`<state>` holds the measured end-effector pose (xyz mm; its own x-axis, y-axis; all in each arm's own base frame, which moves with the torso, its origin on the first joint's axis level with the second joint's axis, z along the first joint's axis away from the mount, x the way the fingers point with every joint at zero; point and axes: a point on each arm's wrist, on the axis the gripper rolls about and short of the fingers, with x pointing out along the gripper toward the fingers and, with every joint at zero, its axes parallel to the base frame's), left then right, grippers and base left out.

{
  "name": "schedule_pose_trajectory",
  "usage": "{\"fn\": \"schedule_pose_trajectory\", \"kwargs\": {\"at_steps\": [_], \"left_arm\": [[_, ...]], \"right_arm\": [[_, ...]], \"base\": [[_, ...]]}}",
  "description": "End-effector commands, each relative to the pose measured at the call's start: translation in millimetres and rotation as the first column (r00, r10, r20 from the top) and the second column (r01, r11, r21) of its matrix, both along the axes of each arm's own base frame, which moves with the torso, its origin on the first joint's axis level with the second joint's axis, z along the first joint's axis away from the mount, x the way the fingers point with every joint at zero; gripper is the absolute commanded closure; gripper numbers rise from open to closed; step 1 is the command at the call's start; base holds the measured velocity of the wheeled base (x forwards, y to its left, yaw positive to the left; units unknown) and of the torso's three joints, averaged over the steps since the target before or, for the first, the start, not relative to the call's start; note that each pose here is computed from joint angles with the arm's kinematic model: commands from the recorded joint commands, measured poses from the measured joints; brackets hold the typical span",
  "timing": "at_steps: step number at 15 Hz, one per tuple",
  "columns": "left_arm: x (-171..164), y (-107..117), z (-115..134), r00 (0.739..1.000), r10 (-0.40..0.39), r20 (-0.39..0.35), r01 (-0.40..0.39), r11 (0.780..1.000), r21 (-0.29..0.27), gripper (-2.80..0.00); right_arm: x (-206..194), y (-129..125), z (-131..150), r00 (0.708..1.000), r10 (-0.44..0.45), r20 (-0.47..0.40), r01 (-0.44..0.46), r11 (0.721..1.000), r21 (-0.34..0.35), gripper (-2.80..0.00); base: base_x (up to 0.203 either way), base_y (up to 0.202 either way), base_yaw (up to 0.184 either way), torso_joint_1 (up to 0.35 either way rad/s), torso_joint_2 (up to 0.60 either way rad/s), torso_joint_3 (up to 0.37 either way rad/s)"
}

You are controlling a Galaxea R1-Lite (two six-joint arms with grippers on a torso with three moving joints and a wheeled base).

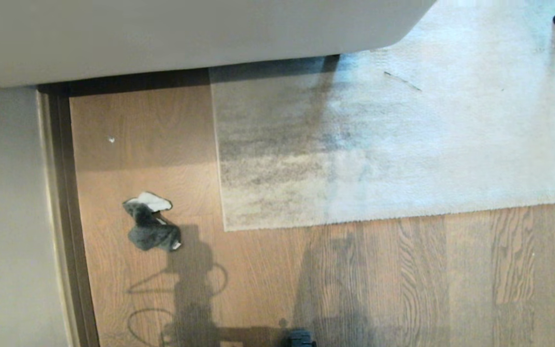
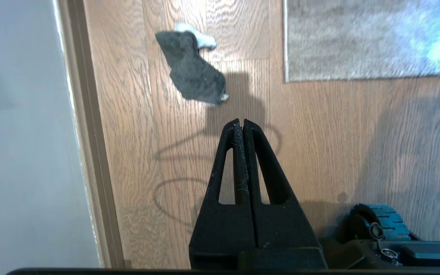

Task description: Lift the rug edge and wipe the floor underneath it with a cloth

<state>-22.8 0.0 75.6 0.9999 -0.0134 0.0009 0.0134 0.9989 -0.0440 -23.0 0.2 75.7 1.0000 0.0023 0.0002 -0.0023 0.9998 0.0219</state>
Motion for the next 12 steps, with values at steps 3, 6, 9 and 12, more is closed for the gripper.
{"fn": "schedule_pose_trajectory", "kwargs": {"at_steps": [3,6,9,12], "left_arm": [[0.0,0.0,0.0,1.0,-0.002,0.001,0.002,1.0,0.0,0.0],[0.0,0.0,0.0,1.0,0.0,0.001,0.0,1.0,-0.004,0.0],[0.0,0.0,0.0,1.0,-0.002,0.001,0.002,1.0,0.001,0.0],[0.0,0.0,0.0,1.0,0.0,0.001,0.0,1.0,-0.002,0.0]], "right_arm": [[0.1,0.0,0.0,1.0,0.001,-0.001,-0.001,1.0,0.0,0.0],[0.1,0.0,0.0,1.0,0.001,-0.001,-0.001,1.0,0.0,0.0],[0.2,0.0,0.0,1.0,0.001,-0.002,-0.001,1.0,0.001,0.0],[0.1,0.0,0.0,1.0,0.001,-0.001,-0.001,1.0,0.0,0.0]], "base": [[0.0,0.0,0.0,0.003,0.0,0.206],[0.0,0.0,0.0,0.002,0.0,0.202],[0.0,0.0,0.0,0.002,0.0,0.202],[0.0,0.0,0.0,0.004,0.0,0.203]]}}
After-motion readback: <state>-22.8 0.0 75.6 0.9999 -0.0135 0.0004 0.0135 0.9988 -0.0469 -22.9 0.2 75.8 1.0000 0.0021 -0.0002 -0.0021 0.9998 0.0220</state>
